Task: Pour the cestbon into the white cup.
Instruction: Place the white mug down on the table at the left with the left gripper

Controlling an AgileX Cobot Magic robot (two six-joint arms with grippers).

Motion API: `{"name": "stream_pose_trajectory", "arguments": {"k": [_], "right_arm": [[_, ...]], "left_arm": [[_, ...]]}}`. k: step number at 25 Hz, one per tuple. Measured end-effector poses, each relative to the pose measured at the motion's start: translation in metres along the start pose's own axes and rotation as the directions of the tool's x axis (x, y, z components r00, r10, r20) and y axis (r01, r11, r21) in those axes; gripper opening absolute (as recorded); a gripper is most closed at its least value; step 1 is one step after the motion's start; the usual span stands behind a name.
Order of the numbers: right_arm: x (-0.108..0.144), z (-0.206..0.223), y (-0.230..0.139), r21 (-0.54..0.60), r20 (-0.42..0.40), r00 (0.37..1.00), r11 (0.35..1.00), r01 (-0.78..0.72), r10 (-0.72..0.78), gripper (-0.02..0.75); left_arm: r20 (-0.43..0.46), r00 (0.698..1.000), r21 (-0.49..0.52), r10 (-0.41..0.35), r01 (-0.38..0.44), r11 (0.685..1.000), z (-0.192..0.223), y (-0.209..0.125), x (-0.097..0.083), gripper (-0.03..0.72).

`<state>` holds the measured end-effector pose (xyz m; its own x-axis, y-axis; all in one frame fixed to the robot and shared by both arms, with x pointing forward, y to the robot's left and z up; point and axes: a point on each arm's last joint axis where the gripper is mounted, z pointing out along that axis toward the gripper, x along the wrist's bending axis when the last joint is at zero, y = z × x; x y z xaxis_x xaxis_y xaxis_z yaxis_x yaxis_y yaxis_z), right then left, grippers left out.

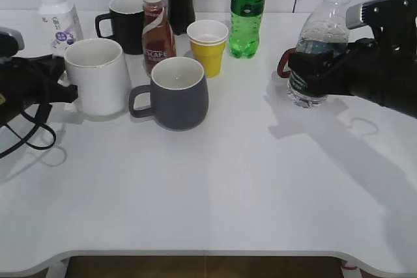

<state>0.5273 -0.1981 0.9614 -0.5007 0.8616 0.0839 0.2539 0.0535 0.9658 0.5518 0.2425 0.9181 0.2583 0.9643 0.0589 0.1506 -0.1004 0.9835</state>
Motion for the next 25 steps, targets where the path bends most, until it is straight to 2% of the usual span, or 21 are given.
{"name": "stream_pose_trajectory", "arguments": {"k": [6,17,25], "right_arm": [[0.0,0.0,0.0,-0.003,-0.001,1.0,1.0,0.001,-0.001,0.468],[0.0,0.0,0.001,-0.008,-0.002,1.0,1.0,0.001,-0.001,0.468],[0.0,0.0,0.001,-0.008,-0.002,1.0,1.0,0.001,-0.001,0.468]], "left_arm": [[-0.03,1.0,0.024,0.001,-0.001,1.0,0.0,-0.012,0.007,0.04],[-0.035,0.999,0.019,-0.002,0.002,1.0,-0.007,-0.016,0.008,0.041],[-0.024,1.0,0.007,-0.008,0.008,1.0,-0.006,-0.015,0.007,0.081]]}}
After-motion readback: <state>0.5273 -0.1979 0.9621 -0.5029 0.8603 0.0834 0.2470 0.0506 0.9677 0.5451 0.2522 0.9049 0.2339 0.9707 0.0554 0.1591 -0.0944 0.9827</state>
